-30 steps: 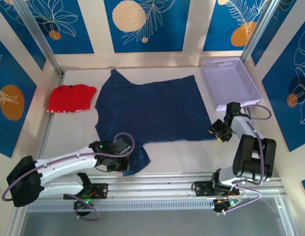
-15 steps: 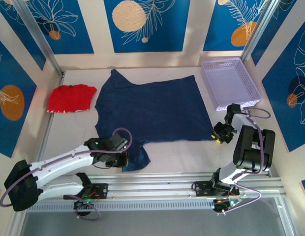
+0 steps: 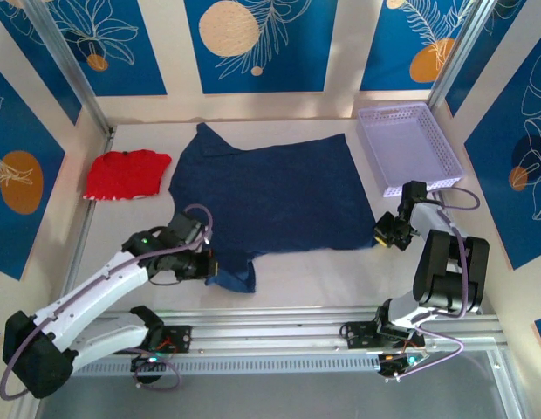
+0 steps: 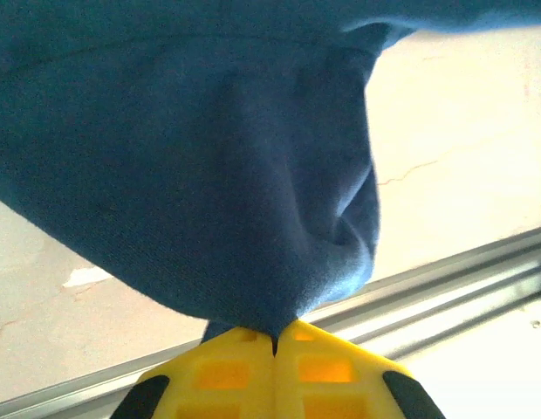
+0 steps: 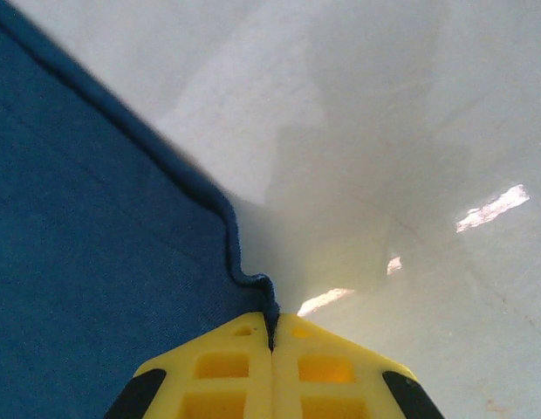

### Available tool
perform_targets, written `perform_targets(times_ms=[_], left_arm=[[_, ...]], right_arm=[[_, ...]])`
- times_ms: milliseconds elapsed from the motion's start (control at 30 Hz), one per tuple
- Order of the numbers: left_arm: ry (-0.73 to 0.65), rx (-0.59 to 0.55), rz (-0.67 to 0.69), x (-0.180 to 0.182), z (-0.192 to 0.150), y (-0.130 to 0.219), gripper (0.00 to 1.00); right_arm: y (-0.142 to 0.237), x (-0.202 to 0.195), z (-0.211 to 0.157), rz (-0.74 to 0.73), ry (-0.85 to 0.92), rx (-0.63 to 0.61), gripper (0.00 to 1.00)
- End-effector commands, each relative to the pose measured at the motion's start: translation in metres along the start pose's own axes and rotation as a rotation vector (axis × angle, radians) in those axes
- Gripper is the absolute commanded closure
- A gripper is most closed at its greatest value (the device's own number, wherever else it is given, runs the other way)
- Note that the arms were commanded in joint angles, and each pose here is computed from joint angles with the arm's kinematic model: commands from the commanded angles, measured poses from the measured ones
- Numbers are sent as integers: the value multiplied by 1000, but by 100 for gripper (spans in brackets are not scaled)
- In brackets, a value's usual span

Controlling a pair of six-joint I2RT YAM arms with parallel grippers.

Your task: Fold the inside-out t-shirt

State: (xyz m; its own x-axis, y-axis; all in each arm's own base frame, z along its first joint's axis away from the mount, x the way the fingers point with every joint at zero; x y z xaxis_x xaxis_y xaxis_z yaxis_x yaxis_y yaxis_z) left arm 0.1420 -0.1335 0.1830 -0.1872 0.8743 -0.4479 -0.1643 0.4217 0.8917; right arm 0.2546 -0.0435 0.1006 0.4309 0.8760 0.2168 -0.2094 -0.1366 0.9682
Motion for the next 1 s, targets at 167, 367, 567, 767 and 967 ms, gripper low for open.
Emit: perform_targets(times_ms=[167, 367, 567, 767, 967], left_arm=[[-30, -8, -84, -13, 31, 43, 100], [-14, -63, -125, -22, 72, 60, 100], [23, -116, -138, -23, 110, 71, 100], [48, -138, -134, -23, 141, 72, 100], [78, -158, -132, -20, 171, 72, 100]], right_arm=[[23, 19, 17, 83, 42, -62, 100], [27, 30, 35, 98, 72, -72, 100], [30, 43, 55, 73, 134, -84, 100], [26, 59, 72, 51, 188, -84, 100], [22, 70, 85, 31, 227, -91, 100]])
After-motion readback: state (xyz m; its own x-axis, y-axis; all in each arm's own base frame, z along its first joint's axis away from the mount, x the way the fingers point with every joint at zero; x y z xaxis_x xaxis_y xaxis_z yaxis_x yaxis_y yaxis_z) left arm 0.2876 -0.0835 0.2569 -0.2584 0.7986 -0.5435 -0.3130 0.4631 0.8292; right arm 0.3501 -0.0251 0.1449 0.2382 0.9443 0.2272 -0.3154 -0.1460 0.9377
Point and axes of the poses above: each hand's point on the last joint's axis, 136 mm out from that joint toward the fingers, its own y axis back along the fingers, its own x axis along the line the jaws close on, z = x × y, the point moved 7 cm from there along y, back along the fingers, and after that the axes turned 15 degrees about y, right-handed, at the moved point
